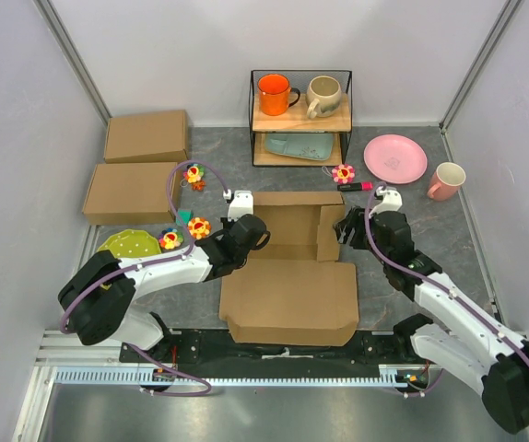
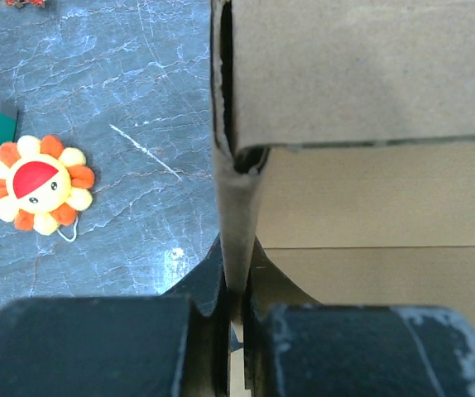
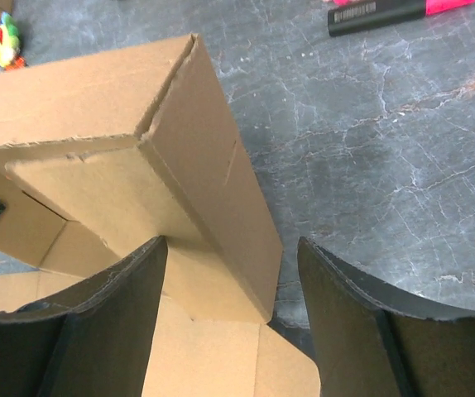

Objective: Fold the paper box

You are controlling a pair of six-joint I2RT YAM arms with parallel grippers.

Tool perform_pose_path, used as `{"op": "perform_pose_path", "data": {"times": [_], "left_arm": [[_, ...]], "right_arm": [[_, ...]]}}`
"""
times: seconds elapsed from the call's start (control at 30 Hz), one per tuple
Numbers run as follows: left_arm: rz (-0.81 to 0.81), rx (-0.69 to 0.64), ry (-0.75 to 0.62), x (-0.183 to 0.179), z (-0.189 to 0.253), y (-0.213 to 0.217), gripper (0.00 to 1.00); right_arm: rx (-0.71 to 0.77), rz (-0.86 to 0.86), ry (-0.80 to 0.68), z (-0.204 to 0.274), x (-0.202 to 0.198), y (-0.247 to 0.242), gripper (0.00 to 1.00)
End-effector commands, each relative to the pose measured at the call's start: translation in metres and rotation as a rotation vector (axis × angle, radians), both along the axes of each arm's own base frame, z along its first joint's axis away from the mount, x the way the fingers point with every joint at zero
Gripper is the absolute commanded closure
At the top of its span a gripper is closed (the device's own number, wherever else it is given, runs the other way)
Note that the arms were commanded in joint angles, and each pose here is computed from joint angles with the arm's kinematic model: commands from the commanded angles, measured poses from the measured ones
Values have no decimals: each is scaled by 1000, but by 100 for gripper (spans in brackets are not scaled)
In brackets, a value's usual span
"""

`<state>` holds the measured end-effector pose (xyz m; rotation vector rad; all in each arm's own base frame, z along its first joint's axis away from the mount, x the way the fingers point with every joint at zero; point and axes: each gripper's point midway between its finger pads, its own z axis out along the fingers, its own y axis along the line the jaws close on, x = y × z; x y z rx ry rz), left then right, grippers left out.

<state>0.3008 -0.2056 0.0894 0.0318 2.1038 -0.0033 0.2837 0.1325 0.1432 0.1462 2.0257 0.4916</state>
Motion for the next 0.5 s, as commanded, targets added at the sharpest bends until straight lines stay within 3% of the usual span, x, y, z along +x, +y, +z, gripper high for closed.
{"op": "perform_pose_path", "data": {"times": [0.0, 0.33, 0.47], "left_arm": [[-6, 61, -3, -1, 5, 5, 98], [-31, 64, -22, 2, 11, -5, 98], [-33, 57, -38, 4, 17, -7, 98]], "right_arm": [[-18, 19, -62, 18, 23, 11, 28], [-129, -42, -97, 15, 57, 20, 29], [-184, -53, -127, 15, 67, 23, 36]]}}
